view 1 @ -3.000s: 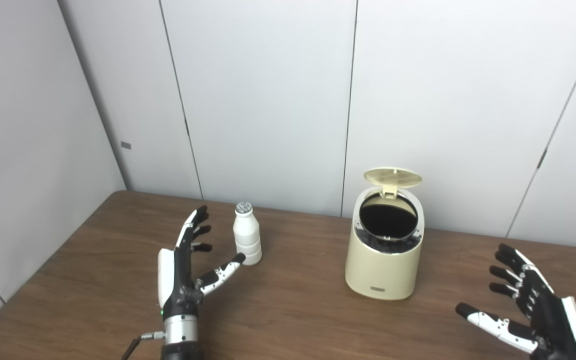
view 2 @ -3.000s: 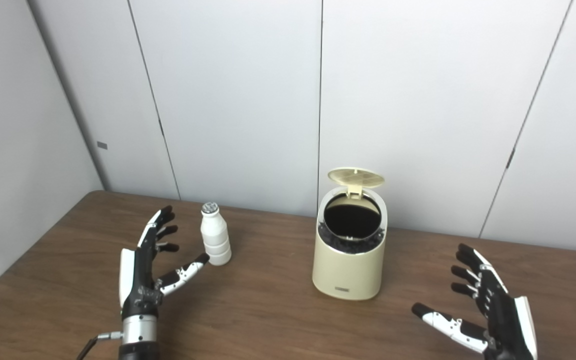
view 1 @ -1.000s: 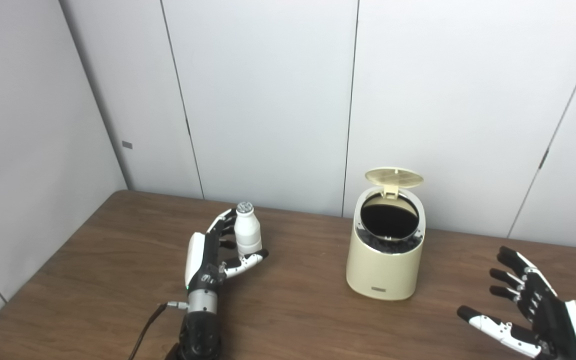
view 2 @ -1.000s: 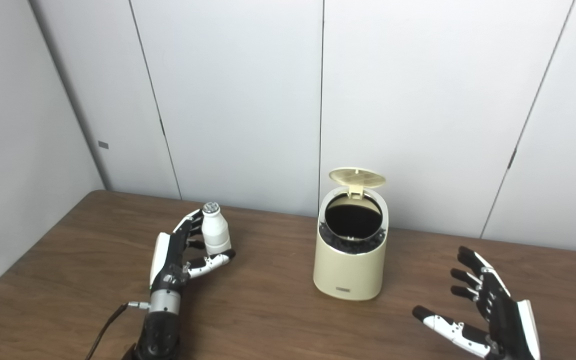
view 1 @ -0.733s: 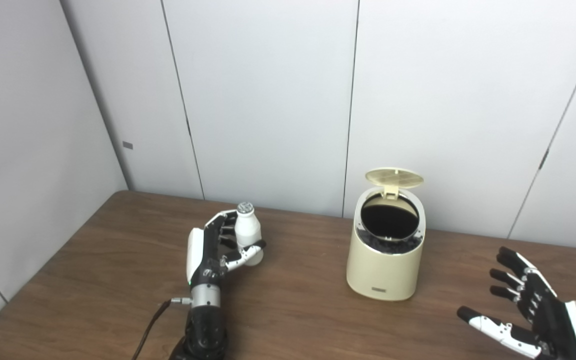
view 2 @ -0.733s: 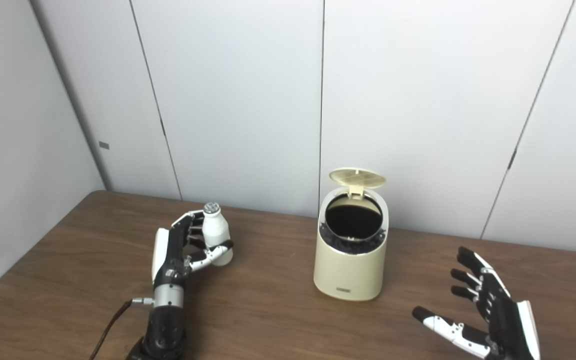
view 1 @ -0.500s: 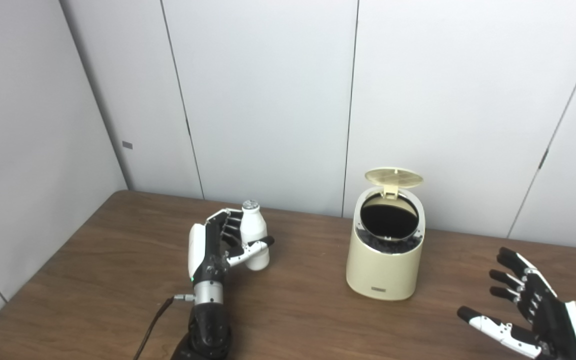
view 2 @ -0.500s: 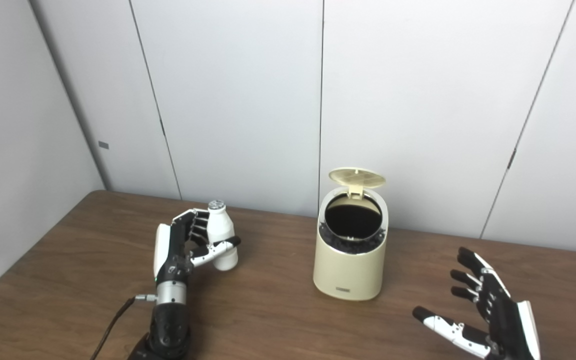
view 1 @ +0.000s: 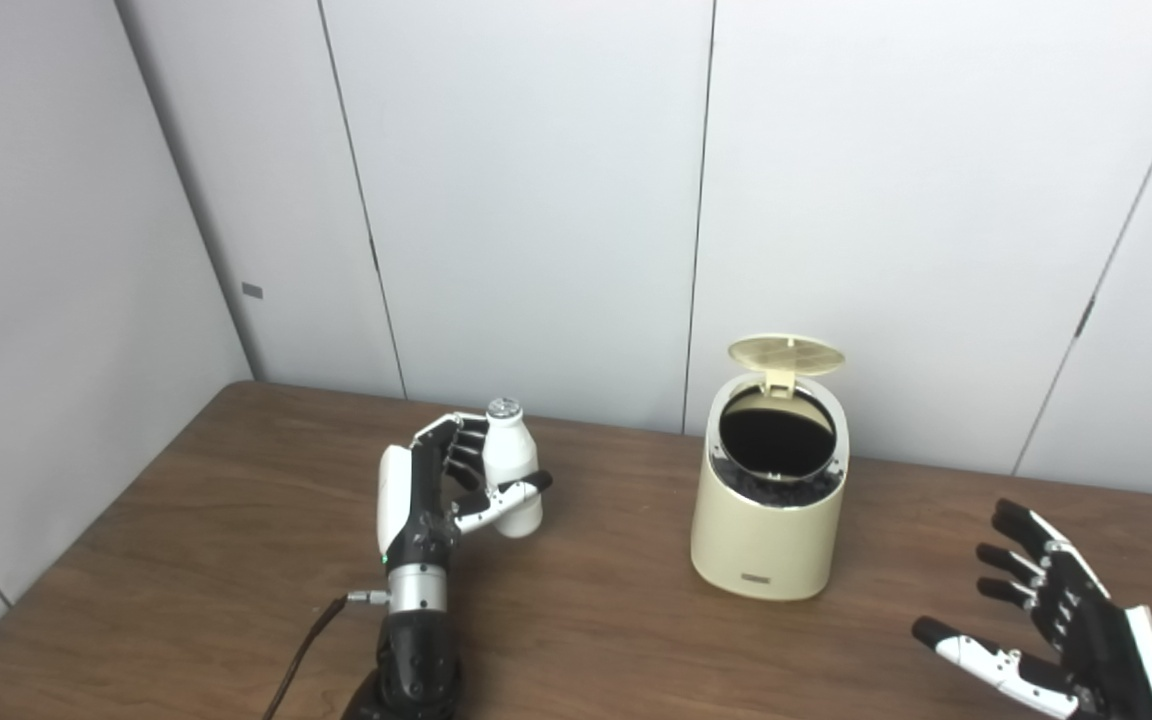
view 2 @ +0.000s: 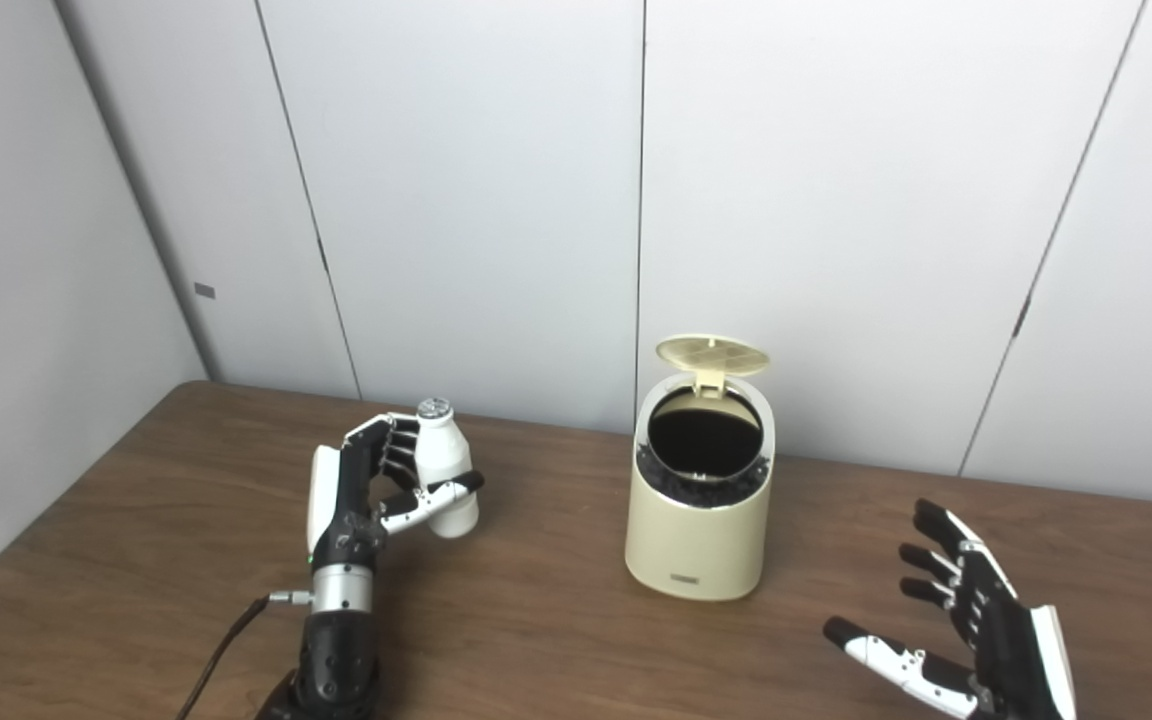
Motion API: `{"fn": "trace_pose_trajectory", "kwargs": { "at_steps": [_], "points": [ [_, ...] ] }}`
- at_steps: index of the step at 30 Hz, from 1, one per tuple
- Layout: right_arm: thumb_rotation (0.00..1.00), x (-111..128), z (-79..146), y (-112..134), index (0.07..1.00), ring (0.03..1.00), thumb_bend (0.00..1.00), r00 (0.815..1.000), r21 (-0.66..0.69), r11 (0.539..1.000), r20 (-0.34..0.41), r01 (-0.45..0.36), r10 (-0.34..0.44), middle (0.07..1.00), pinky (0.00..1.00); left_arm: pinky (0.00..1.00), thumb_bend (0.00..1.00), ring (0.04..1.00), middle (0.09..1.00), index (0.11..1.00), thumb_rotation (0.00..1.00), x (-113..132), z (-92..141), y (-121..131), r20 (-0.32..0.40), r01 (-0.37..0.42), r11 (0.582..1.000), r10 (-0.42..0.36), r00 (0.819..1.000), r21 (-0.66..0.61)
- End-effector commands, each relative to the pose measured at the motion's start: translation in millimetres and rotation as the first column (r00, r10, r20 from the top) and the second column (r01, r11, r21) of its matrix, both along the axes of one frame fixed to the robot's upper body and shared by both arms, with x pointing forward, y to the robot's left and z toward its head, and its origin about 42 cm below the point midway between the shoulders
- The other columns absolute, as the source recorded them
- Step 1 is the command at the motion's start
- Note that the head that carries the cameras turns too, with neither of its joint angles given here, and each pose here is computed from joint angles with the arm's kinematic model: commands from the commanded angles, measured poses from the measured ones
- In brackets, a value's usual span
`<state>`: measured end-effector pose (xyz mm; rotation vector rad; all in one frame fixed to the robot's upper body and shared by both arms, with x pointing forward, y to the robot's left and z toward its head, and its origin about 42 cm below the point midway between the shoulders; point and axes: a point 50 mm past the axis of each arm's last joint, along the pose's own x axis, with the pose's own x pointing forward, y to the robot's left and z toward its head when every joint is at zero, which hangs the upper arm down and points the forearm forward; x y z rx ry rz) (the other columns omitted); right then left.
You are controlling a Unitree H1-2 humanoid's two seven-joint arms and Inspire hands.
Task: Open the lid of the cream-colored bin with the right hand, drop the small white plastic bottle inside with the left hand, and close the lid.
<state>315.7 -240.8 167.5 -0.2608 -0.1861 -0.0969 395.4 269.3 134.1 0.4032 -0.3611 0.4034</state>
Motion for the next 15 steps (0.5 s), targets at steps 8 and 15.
{"fn": "trace_pose_trajectory", "kwargs": {
  "at_steps": [8, 15],
  "points": [
    [0.00, 13, 7, 5, 0.829, 0.760, 0.72, 0.994, -0.043, 0.999, 0.104, -0.005, 0.010, 0.852, 0.66, 0.35, 0.50, 0.432, 0.490, 0.495, 0.00, 3, 47, -34, 0.192, 0.153, 0.988, -0.149, 0.970, -0.010],
    [0.00, 16, 0, 9, 0.819, 0.734, 0.73, 0.994, -0.063, 0.998, 0.110, 0.003, 0.003, 0.839, 0.63, 0.36, 0.50, 0.433, 0.488, 0.493, 0.00, 10, 77, -65, 0.287, 0.237, 0.971, -0.221, 0.932, -0.022]
  ]
}}
